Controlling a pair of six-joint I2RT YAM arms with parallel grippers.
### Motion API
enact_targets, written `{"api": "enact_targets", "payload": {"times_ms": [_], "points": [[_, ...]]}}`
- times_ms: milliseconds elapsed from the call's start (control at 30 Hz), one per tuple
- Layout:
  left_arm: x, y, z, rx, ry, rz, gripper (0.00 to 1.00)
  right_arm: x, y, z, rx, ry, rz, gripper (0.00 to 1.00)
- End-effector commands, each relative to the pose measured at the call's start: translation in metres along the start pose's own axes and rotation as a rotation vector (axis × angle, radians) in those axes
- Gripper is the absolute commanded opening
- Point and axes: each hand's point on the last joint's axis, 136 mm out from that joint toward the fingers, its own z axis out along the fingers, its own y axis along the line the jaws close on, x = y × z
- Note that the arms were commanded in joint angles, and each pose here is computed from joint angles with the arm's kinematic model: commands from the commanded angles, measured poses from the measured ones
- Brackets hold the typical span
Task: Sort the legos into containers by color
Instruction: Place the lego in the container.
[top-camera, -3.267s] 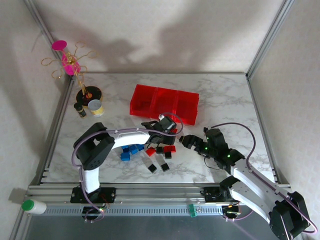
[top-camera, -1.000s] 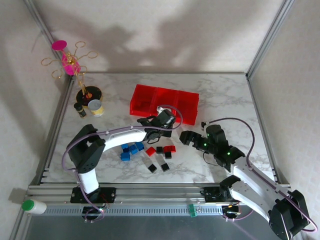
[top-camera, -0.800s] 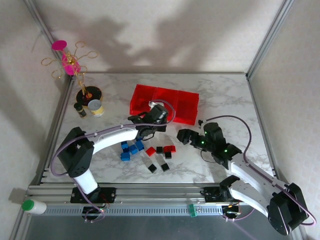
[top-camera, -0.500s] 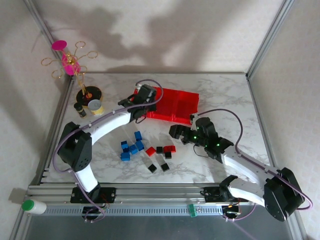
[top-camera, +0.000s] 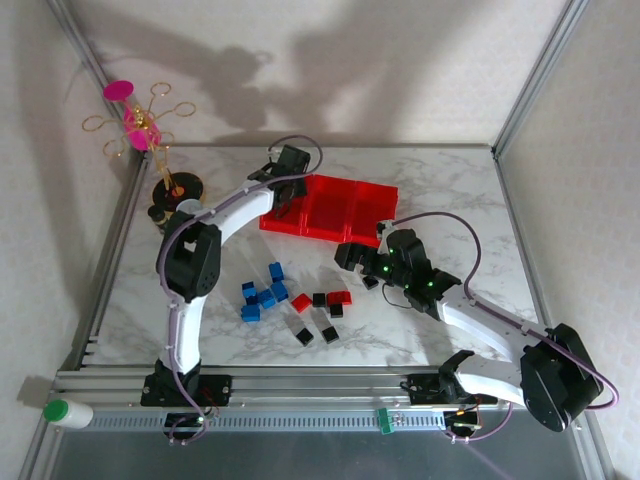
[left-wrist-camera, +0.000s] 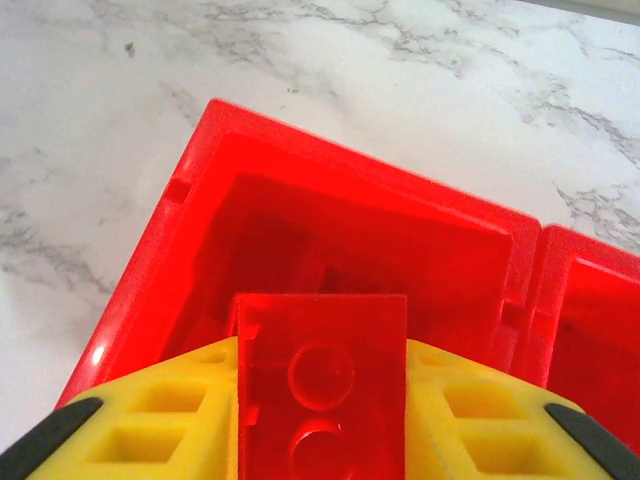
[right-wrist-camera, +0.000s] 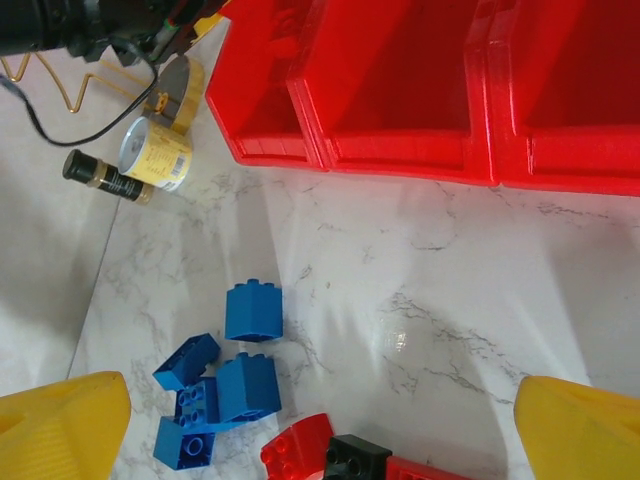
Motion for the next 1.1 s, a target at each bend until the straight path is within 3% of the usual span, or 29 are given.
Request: {"api": "enact_targets", "payload": {"times_ms": [0,133,300,500,700,1067], "points": [[-0.007,0.004,0.003,-0.045,0.004,0.041,0.38,-0.014,0.010,-0.001,-0.007,-0.043,-0.032,0.99],[-0.007,0.003,0.000,-0.030,0.009,0.041,0.46,-0.017,0.007,-0.004,0.013,-0.052,-0.033,0.99],[-0.016,0.004,-0.016,-0.023,-0.003,0.042,0.49,-0.024,0.009,-0.011,0.018,-0.067,-0.040,0.99],[-0.012,0.000,-0.062,0.072,-0.016,0.008,0.49,-0.021,0.005,-0.022,0.044,-0.055,-0.046,0.99],[0.026,0.004,-0.108,0.119,0.001,0.046,0.51,0.000,-0.004,-0.028,0.066,0.019,-0.053,0.99],[0.140,0.012,-0.175,0.188,0.131,0.209,0.52,0.033,-0.013,-0.037,0.067,0.111,0.001,0.99]]}}
